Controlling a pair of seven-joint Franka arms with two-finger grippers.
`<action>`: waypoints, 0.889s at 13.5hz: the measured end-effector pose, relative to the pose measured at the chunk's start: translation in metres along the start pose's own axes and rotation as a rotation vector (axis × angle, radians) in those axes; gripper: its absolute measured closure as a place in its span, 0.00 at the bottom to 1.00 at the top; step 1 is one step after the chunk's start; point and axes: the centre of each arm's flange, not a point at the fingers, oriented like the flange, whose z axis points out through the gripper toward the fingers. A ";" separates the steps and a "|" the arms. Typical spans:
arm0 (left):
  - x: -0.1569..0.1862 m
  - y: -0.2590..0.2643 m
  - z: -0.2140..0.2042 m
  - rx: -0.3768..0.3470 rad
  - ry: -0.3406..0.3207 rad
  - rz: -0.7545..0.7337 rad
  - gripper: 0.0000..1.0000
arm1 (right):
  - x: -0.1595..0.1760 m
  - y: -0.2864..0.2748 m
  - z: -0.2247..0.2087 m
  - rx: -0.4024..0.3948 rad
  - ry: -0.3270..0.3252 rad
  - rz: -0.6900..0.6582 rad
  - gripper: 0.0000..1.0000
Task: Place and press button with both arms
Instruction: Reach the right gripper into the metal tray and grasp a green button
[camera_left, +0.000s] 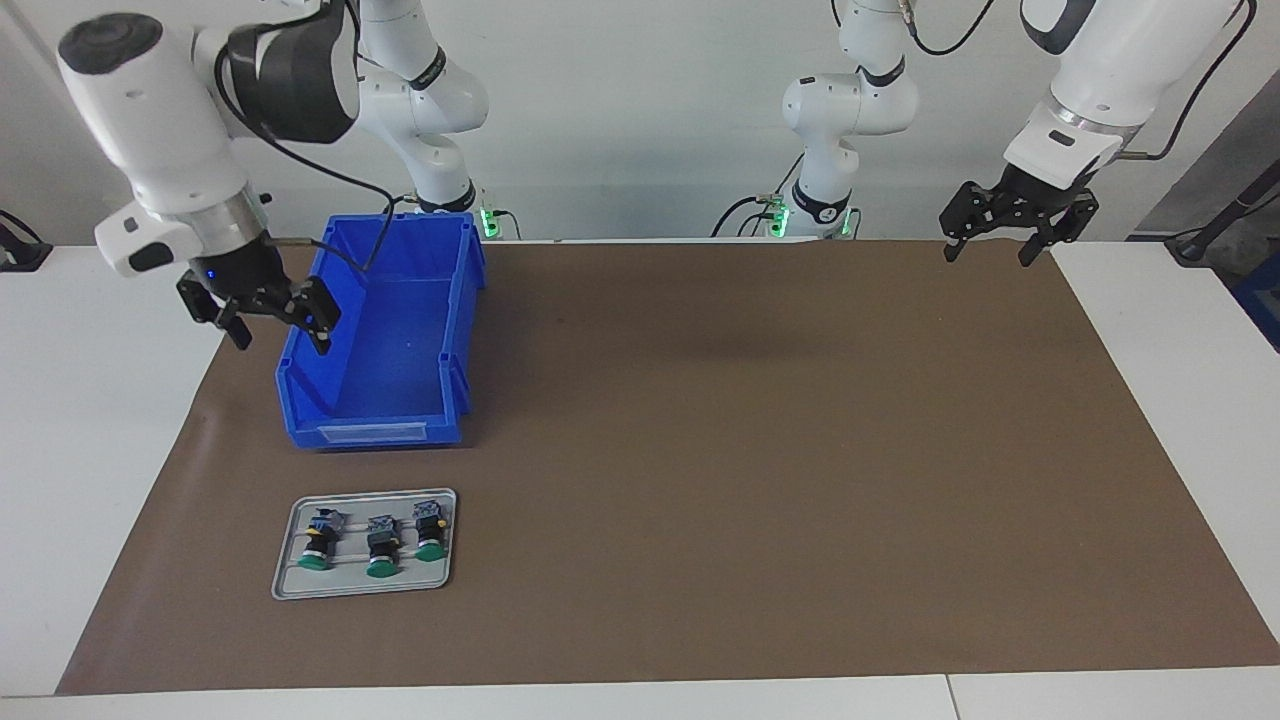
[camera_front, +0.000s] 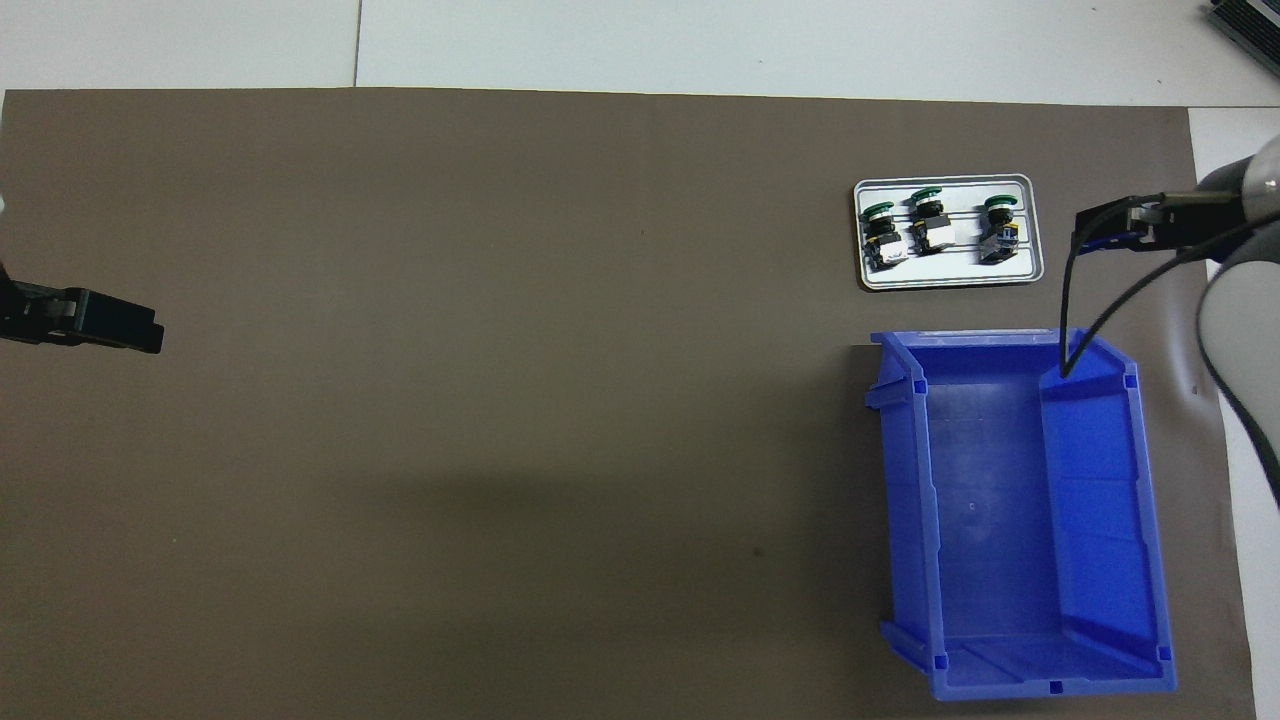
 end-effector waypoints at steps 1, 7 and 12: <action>0.000 0.000 0.000 0.000 0.000 0.000 0.00 | 0.017 -0.007 0.028 0.001 0.022 -0.009 0.00; 0.000 0.000 0.000 0.000 0.000 0.000 0.00 | 0.068 -0.025 0.178 0.002 0.100 -0.028 0.00; 0.000 0.000 0.000 0.000 0.000 0.000 0.00 | 0.067 -0.037 0.219 0.010 0.091 -0.115 0.01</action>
